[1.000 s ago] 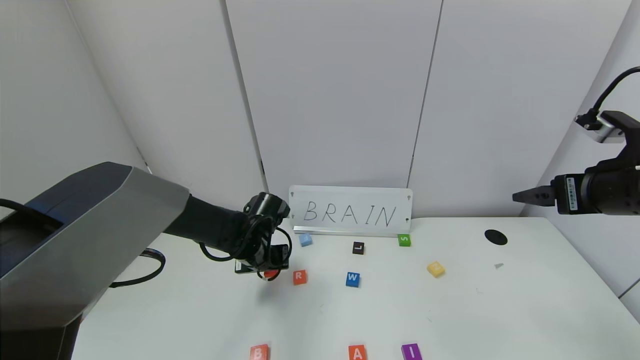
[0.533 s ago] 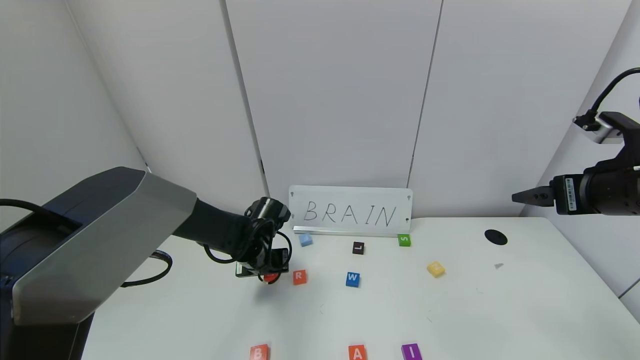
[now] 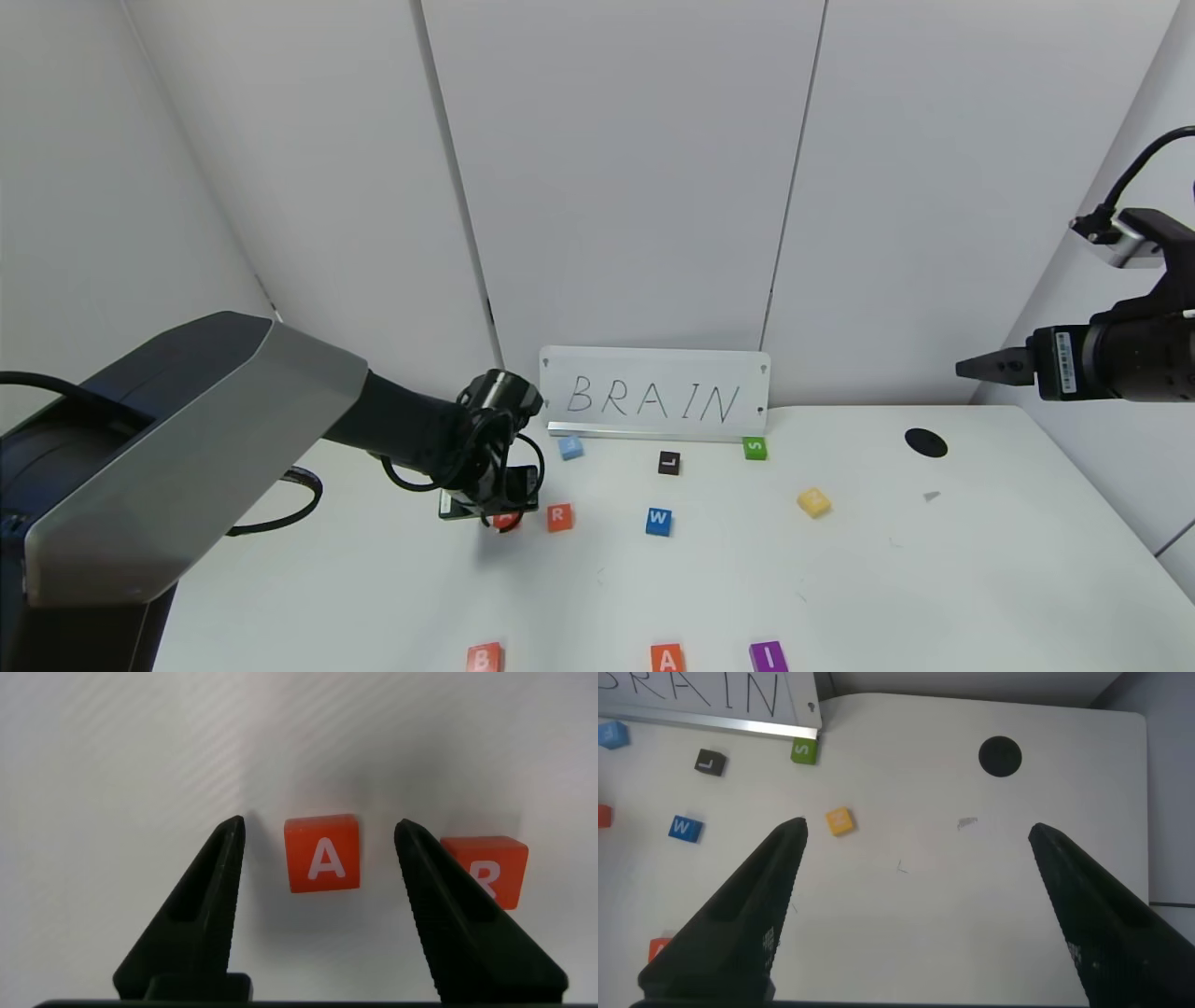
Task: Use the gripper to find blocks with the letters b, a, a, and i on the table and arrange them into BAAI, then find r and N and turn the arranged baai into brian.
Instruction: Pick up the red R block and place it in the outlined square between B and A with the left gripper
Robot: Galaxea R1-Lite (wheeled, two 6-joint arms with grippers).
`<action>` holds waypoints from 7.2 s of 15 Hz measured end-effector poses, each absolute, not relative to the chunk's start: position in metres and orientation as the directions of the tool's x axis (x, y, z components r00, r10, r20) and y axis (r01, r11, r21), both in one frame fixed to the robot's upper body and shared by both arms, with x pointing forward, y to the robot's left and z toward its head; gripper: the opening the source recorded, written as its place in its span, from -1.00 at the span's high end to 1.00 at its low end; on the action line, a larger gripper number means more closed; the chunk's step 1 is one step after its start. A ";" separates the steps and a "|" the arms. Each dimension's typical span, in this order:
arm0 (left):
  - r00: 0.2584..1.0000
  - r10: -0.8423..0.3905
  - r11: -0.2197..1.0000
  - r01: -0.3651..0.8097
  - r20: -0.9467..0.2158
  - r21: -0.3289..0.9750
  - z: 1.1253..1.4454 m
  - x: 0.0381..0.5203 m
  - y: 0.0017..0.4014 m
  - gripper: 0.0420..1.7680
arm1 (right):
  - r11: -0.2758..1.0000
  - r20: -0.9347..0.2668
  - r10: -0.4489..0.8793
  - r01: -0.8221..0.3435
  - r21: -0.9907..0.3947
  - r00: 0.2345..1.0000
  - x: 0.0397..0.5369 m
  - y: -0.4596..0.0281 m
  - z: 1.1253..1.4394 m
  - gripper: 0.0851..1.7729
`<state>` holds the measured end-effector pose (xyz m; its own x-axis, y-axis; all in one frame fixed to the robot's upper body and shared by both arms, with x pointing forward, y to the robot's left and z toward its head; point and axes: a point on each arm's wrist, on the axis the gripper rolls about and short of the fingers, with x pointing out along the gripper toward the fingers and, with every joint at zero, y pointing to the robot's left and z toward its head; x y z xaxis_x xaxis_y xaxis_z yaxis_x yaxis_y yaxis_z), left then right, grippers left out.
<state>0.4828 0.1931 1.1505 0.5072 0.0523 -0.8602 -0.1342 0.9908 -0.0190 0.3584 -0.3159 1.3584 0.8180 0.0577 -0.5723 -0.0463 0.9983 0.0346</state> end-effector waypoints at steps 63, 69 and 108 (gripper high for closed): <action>0.481 -0.026 0.997 -0.054 -0.877 -0.059 1.185 0.436 0.136 0.47 | 0.999 -0.567 0.044 -0.029 0.037 0.823 0.359 -0.321 1.360 -0.93; 0.450 -0.040 0.995 -0.068 -0.892 -0.079 1.191 0.374 0.136 0.47 | 0.999 -0.565 0.046 -0.031 0.036 0.824 0.358 -0.320 1.361 -0.93; 0.423 -0.090 0.996 0.039 -0.902 -0.081 1.138 0.317 0.105 -0.02 | 0.999 -0.564 0.045 -0.029 0.037 0.825 0.358 -0.321 1.361 -0.93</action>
<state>0.3174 0.1047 1.1384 0.4227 -0.0897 -0.9018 0.0388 0.9960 -0.0808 0.3579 -0.3207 1.3612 0.8249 0.0445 -0.5636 -0.0288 0.9989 0.0367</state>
